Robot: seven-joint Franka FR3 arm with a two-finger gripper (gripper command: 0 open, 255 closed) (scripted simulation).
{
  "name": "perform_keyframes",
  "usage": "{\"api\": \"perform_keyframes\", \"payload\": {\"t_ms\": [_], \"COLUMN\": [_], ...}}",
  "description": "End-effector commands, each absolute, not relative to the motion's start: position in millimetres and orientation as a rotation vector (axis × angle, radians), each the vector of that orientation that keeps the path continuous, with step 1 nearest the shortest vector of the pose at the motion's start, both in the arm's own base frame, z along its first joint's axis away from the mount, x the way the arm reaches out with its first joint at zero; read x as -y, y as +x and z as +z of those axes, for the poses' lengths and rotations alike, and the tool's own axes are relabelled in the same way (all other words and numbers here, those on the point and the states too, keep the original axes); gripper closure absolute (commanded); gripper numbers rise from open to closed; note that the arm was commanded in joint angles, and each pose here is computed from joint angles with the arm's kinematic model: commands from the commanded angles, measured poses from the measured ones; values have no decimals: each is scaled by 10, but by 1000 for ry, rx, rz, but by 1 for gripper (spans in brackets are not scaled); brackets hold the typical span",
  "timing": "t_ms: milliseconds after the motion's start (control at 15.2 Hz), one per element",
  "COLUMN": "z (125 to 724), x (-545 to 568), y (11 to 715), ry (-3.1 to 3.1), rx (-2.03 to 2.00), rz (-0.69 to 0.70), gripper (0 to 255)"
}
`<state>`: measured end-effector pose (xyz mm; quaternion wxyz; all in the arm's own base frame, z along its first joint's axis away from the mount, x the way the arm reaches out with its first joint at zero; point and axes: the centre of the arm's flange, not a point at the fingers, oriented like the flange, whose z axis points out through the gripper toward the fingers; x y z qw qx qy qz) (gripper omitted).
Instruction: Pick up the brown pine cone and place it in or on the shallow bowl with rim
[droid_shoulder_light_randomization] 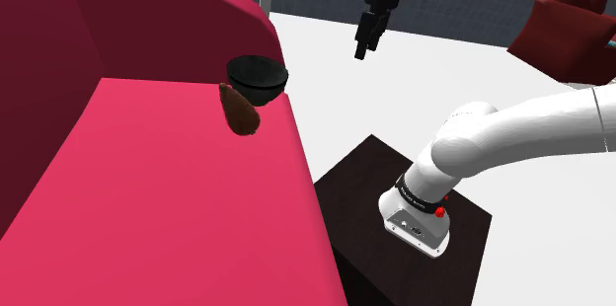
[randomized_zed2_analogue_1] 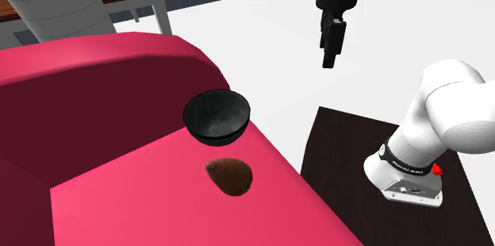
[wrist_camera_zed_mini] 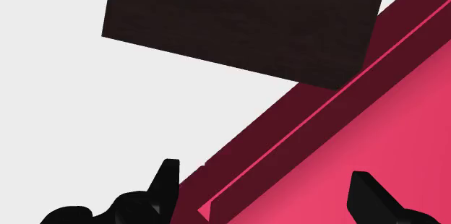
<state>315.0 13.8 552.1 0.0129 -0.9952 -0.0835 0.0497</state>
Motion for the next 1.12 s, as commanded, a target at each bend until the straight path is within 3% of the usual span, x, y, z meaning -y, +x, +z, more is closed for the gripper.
{"api": "perform_keyframes", "payload": {"t_ms": [0,1056], "z": [5521,4686], "x": [-138,-1560], "y": [3150,3572], "ry": [-3101,-2862], "rx": [260,864], "rz": [155,-448], "gripper": [0,0]}}
